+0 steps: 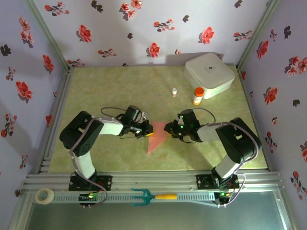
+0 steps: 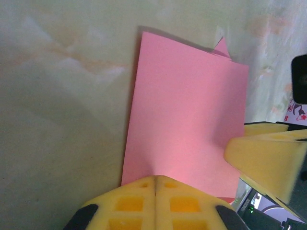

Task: Fold a paper plane with a square sheet of paper (pick it up from the middle)
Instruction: Fold the wing for the fifth time at the center of the table.

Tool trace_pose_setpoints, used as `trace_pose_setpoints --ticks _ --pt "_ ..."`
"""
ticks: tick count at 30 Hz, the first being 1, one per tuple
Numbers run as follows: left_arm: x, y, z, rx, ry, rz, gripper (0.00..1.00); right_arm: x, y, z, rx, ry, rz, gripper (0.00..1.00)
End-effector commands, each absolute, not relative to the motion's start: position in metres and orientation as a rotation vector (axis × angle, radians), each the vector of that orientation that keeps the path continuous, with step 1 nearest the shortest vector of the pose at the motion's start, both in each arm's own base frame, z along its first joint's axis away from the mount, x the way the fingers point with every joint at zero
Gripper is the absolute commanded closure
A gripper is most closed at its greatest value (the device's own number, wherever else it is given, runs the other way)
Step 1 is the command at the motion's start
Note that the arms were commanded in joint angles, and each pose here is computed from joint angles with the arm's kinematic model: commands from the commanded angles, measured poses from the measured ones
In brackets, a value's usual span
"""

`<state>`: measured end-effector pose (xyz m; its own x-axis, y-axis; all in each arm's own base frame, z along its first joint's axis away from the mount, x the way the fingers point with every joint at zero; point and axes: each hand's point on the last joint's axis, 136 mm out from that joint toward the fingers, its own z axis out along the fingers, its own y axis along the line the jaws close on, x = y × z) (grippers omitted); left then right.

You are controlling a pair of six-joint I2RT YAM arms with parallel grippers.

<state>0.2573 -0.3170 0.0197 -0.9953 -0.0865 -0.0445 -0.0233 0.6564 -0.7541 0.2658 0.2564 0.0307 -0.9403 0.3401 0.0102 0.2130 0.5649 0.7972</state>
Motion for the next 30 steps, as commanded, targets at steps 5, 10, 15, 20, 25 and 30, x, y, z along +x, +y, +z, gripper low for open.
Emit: trace_pose_setpoints --ticks 5,10,15,20,25,30 --pt "0.255 -0.319 0.014 -0.075 2.798 -1.270 1.00 0.272 0.260 0.032 0.390 2.657 1.326 0.82" --pt "0.259 -0.319 0.033 -0.049 2.739 -1.279 0.90 0.271 0.257 0.031 0.405 2.667 1.310 0.93" --pt "0.262 -0.313 0.065 0.073 2.614 -1.202 0.79 0.273 0.250 0.033 0.517 2.650 1.272 0.97" --pt "0.241 -0.304 0.076 0.406 2.577 -0.790 0.72 0.277 0.246 0.040 0.631 2.608 1.265 0.98" --pt "0.212 -0.306 0.074 0.685 2.501 -0.517 0.64 0.278 0.248 0.048 0.643 2.598 1.272 0.98" --pt "0.187 -0.320 0.063 0.858 2.421 -0.409 0.54 0.278 0.250 0.055 0.634 2.583 1.281 0.98"
